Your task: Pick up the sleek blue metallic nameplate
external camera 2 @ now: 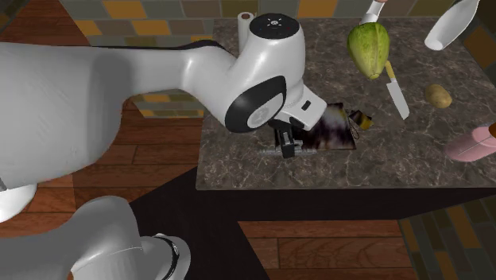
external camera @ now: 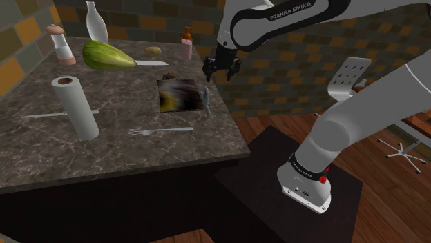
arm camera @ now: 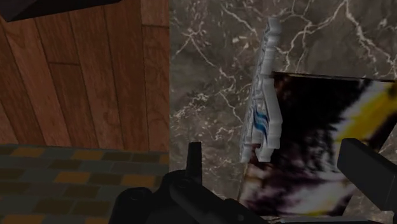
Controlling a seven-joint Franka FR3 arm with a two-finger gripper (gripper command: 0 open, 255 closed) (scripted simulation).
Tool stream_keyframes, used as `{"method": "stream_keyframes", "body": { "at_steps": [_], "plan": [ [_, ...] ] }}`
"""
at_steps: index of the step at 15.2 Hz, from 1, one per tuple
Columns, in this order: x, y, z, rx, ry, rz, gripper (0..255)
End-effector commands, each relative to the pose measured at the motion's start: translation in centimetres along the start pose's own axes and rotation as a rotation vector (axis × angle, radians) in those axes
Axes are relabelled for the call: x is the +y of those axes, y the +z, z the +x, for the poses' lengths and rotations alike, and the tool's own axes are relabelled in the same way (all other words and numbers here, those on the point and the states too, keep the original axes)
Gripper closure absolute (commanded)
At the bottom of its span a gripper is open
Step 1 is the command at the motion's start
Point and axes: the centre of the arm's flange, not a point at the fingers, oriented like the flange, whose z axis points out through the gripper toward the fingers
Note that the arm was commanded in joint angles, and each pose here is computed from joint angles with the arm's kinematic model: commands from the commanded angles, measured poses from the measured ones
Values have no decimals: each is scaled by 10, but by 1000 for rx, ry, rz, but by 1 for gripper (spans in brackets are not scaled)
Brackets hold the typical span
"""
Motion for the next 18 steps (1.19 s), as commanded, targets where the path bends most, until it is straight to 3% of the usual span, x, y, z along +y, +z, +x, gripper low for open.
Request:
{"method": "stream_keyframes", "body": {
  "at_steps": [1, 4, 13, 14, 18],
  "plan": [
    [-14, 22, 5, 8, 43, -7, 0],
    [-32, 52, 17, 18, 98, -20, 0],
    [-32, 92, 9, 18, 98, -20, 0],
    [-32, 92, 9, 18, 98, -20, 255],
    [-33, 92, 9, 18, 98, -20, 255]
  ]
}}
